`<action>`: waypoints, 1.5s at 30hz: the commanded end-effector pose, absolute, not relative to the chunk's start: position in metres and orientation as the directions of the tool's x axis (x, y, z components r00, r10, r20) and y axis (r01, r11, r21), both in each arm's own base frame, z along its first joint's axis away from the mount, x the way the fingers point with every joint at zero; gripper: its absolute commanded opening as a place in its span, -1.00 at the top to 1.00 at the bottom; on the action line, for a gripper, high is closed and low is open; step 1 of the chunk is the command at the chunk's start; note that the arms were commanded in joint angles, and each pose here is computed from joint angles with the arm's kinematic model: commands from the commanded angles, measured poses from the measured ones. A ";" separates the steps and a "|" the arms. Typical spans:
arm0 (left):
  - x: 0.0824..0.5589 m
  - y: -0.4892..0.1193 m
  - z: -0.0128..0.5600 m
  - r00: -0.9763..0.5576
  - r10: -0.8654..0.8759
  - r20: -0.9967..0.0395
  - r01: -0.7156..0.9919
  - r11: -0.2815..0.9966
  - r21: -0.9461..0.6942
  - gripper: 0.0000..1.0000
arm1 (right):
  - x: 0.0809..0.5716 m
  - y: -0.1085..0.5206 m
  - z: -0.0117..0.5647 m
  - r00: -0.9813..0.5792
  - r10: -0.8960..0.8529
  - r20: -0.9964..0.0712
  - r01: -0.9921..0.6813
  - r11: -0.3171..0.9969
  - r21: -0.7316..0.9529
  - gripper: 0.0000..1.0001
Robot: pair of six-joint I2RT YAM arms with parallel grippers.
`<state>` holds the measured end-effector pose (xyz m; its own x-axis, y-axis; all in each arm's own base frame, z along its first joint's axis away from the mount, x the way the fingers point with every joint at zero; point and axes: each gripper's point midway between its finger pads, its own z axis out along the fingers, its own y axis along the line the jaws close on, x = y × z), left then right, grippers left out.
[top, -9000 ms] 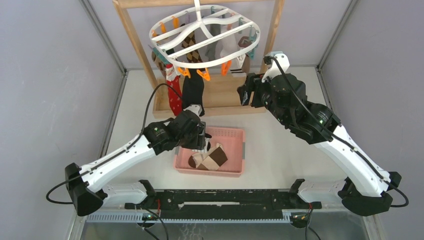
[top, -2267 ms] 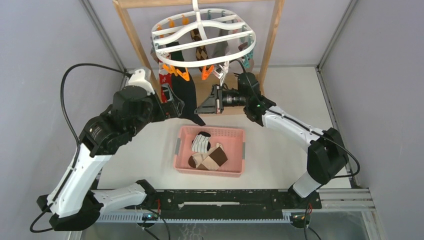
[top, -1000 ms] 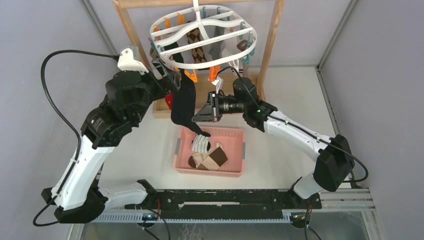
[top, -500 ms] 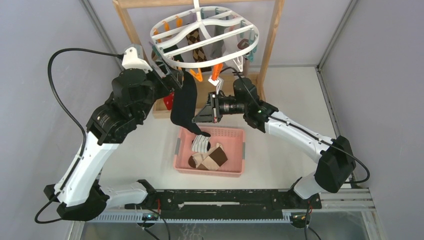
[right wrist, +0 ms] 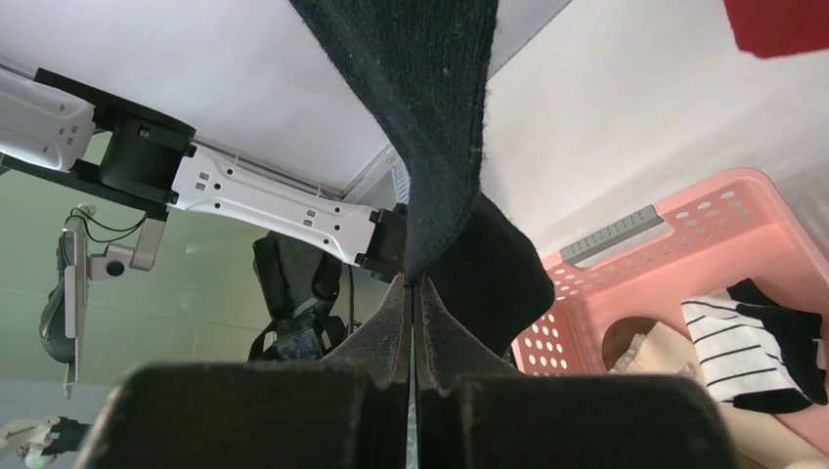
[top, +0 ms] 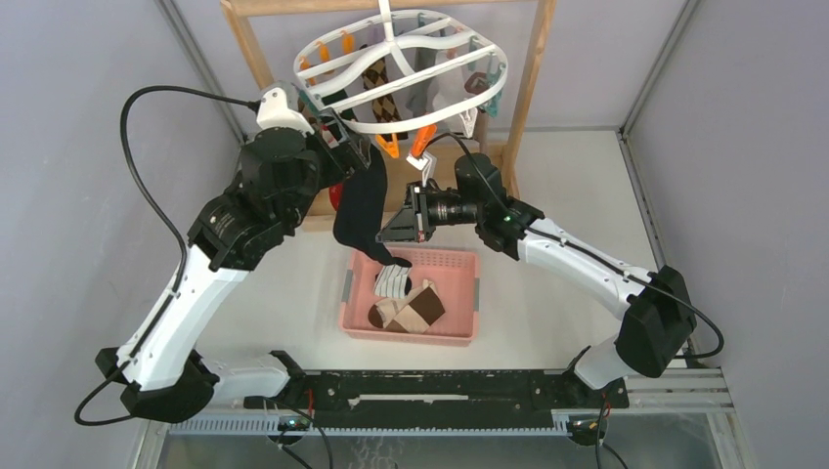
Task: Remove the socks clipped to the hanger
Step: Remove the sock from the hanger.
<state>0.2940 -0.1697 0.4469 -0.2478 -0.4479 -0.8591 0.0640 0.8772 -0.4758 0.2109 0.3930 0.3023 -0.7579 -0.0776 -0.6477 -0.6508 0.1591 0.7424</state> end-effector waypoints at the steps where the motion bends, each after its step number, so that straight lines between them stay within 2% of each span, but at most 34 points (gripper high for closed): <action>1: 0.295 -0.174 0.464 -0.213 -0.490 -0.845 0.089 0.852 -0.516 -0.65 | 0.203 0.389 0.327 -0.707 -0.049 -0.705 -0.705 0.116 0.699 1.00; 9: 0.299 -0.175 0.466 -0.206 -0.490 -0.847 0.087 0.853 -0.514 -0.55 | 0.202 0.389 0.327 -0.708 -0.052 -0.704 -0.705 0.114 0.700 1.00; 21: 0.303 -0.182 0.469 -0.209 -0.487 -0.848 0.096 0.853 -0.514 -0.28 | 0.201 0.389 0.324 -0.708 -0.064 -0.704 -0.706 0.114 0.700 1.00; 25: 0.302 -0.180 0.471 -0.203 -0.487 -0.849 0.095 0.853 -0.512 -0.28 | 0.201 0.389 0.323 -0.708 -0.069 -0.702 -0.705 0.112 0.700 1.00; 32: 0.301 -0.177 0.474 -0.192 -0.493 -0.848 0.097 0.851 -0.516 -0.57 | 0.201 0.389 0.320 -0.711 -0.077 -0.699 -0.703 0.112 0.703 1.00; 39: 0.299 -0.175 0.478 -0.165 -0.518 -0.839 0.111 0.836 -0.538 -0.53 | 0.200 0.390 0.318 -0.709 -0.086 -0.700 -0.705 0.112 0.701 1.00; 45: 0.298 -0.174 0.482 -0.149 -0.532 -0.833 0.120 0.827 -0.550 -0.36 | 0.197 0.389 0.311 -0.724 -0.107 -0.682 -0.690 0.123 0.713 1.00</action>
<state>0.3017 -0.1791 0.4545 -0.2247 -0.4695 -0.8539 0.0851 0.8635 -0.4971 0.2074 0.3914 0.2977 -0.7543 -0.1020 -0.6486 -0.6560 0.1585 0.7379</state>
